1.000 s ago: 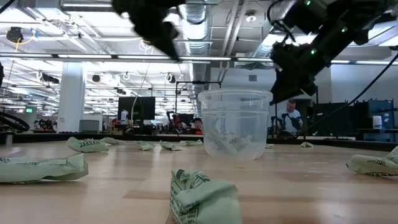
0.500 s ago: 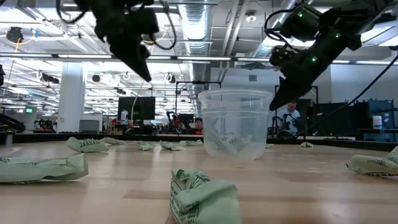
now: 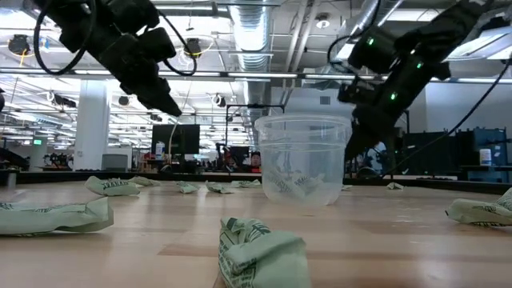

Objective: Pick and place Stevia / Truvia into bins
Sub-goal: Put the stevia packet into the transparent container

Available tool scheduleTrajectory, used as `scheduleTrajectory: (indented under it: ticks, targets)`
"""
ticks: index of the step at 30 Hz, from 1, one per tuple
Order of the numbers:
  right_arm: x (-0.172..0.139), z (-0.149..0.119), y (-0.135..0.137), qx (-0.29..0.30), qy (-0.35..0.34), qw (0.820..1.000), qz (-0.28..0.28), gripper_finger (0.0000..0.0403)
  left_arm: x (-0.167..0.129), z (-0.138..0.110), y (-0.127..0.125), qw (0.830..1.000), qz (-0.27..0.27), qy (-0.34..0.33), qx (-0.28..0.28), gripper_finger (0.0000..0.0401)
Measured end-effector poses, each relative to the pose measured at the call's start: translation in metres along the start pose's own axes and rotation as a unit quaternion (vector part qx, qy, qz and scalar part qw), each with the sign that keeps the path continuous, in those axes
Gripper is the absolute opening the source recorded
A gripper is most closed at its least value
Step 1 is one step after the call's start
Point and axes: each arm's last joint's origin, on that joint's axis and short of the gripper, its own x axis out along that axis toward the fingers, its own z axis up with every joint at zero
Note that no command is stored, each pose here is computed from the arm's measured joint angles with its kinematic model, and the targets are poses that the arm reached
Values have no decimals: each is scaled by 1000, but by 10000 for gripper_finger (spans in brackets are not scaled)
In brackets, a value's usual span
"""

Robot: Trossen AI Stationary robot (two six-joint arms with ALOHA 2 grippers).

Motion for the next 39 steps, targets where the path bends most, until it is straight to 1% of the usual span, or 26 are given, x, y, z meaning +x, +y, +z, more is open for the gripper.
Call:
scheduleTrajectory:
  ticks: [3, 6, 11, 14, 22, 24, 27, 35, 37, 39]
  targets:
    - [12, 2, -5, -1, 20, 1000, -5, 209, -2, -3, 0, 1000, 1, -12, -5, 137]
    - [22, 7, -11, 6, 27, 1000, -8, 200, -2, -3, 0, 1000, 1, -15, -5, 137]
    - [40, 7, -21, 24, 59, 998, 21, 185, -2, -3, 0, 1000, 1, -15, -4, 137]
    - [51, 4, -25, 32, 84, 996, 24, 179, -2, -3, 0, 1000, 1, -15, -4, 137]
    - [60, 7, -27, 38, 96, 994, 23, 161, -2, -3, -1, 1000, 1, -15, -6, 137]
    - [58, 8, -27, 38, 93, 995, 23, 149, -2, -4, -1, 1000, 1, -14, -7, 137]
    - [55, 10, -27, 38, 90, 995, 23, 119, -2, -4, -1, 1000, 1, -12, -8, 137]
    - [52, 9, -28, 37, 92, 995, 16, 15, -2, -4, -1, 1000, 1, -11, -11, 137]
    - [51, 10, -25, 34, 91, 995, 19, 5, -2, -4, -1, 1000, 1, -11, -11, 137]
    - [51, 10, -21, 31, 92, 995, 23, 10, -2, -4, -1, 1000, 1, -11, -11, 137]
